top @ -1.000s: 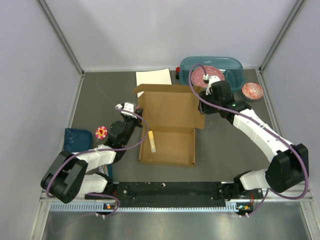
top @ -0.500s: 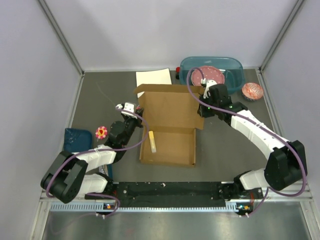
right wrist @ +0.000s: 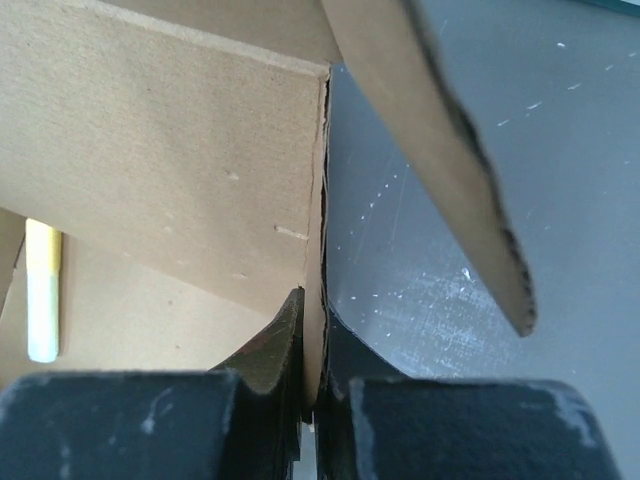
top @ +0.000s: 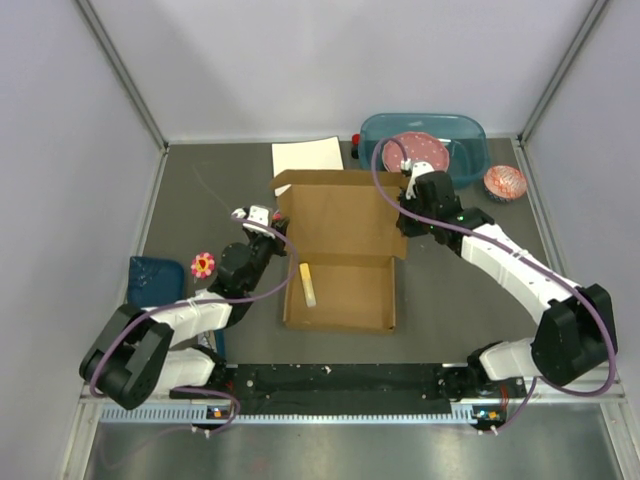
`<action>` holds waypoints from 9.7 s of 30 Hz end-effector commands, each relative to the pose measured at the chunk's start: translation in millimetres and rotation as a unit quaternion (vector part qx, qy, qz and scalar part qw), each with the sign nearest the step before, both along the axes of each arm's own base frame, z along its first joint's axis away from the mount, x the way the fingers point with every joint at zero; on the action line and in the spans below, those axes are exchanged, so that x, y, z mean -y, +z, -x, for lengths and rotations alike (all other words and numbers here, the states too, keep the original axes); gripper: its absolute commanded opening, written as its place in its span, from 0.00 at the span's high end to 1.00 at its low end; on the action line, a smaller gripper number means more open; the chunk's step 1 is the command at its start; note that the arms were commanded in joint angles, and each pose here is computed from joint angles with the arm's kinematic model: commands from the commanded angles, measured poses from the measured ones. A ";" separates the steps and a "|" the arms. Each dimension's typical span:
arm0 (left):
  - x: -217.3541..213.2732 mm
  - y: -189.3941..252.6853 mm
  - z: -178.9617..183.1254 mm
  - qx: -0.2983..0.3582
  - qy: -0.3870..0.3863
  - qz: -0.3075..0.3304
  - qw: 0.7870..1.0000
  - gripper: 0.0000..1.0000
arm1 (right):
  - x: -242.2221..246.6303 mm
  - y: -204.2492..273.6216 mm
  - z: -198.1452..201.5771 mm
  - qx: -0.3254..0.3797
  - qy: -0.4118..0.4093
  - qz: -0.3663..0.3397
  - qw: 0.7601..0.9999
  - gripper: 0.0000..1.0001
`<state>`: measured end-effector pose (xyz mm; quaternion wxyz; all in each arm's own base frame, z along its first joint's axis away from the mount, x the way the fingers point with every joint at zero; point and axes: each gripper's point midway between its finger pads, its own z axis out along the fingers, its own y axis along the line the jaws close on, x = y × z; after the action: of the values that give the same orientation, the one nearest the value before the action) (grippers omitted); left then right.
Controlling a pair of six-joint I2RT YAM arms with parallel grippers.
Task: Fold the paper box
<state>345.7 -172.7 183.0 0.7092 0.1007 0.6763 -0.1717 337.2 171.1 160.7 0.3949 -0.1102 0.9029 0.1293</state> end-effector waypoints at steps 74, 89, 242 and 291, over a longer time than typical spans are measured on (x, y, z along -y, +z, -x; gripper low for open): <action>31.0 14.7 4.2 -0.292 -0.123 -0.032 0.948 1.00 | 12.2 7.6 20.6 0.048 -0.032 0.029 0.998 1.00; 30.7 13.6 25.6 -0.181 -0.002 0.046 0.982 1.00 | 13.6 2.8 39.3 0.038 -0.125 -0.012 0.991 1.00; 46.0 -122.1 180.7 -0.150 0.070 -0.017 0.986 0.91 | -41.6 150.2 127.8 0.163 0.037 -0.218 0.962 0.45; -46.5 -17.0 207.0 -0.176 0.035 0.254 0.950 0.23 | -29.7 -57.3 201.3 -0.044 0.064 -0.217 0.973 0.49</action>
<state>129.3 -129.1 132.3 0.5815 -0.0455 0.7766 -0.2381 150.8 196.1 114.2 0.3943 -0.0757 0.8547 0.3291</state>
